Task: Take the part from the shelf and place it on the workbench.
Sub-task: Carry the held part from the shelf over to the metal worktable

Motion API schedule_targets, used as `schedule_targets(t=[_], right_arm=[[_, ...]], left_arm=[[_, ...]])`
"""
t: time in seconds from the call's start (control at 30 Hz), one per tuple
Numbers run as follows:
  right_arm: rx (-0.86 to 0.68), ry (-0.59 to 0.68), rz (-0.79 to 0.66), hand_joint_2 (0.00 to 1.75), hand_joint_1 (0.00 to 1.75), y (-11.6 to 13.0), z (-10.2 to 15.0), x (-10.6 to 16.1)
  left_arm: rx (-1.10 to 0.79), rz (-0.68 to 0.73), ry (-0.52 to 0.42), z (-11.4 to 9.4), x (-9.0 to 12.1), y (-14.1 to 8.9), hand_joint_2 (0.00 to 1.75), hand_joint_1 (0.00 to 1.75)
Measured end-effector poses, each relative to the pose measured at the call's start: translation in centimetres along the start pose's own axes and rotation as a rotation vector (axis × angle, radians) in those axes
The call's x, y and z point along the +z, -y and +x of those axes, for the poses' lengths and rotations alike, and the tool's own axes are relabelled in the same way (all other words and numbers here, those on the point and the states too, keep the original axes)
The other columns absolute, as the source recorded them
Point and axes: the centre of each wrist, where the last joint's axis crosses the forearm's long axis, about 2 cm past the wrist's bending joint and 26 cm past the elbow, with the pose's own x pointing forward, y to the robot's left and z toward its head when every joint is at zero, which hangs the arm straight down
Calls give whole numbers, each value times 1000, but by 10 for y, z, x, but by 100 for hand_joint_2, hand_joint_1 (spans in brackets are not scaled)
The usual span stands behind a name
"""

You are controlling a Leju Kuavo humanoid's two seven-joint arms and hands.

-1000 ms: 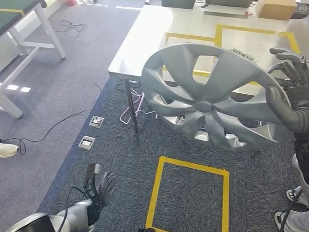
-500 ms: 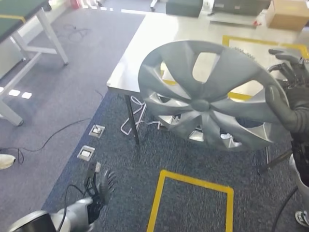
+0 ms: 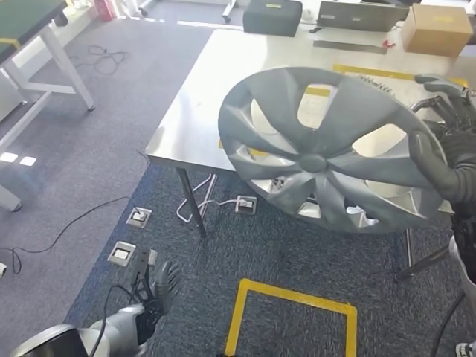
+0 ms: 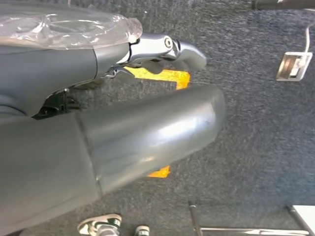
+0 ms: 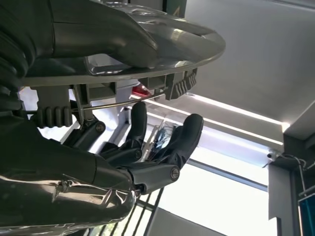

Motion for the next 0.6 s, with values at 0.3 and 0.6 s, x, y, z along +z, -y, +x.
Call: schedule_targets(t=[0.3, 0.6], right_arm=[[-3, -5, -3, 175, 175, -1, -2, 2], [-5, -5, -2, 175, 175, -1, -2, 2]], left_arm=[[-1, 0, 4, 1, -1, 1, 0, 0], [-1, -3, 5, 2, -1, 2, 0, 0]])
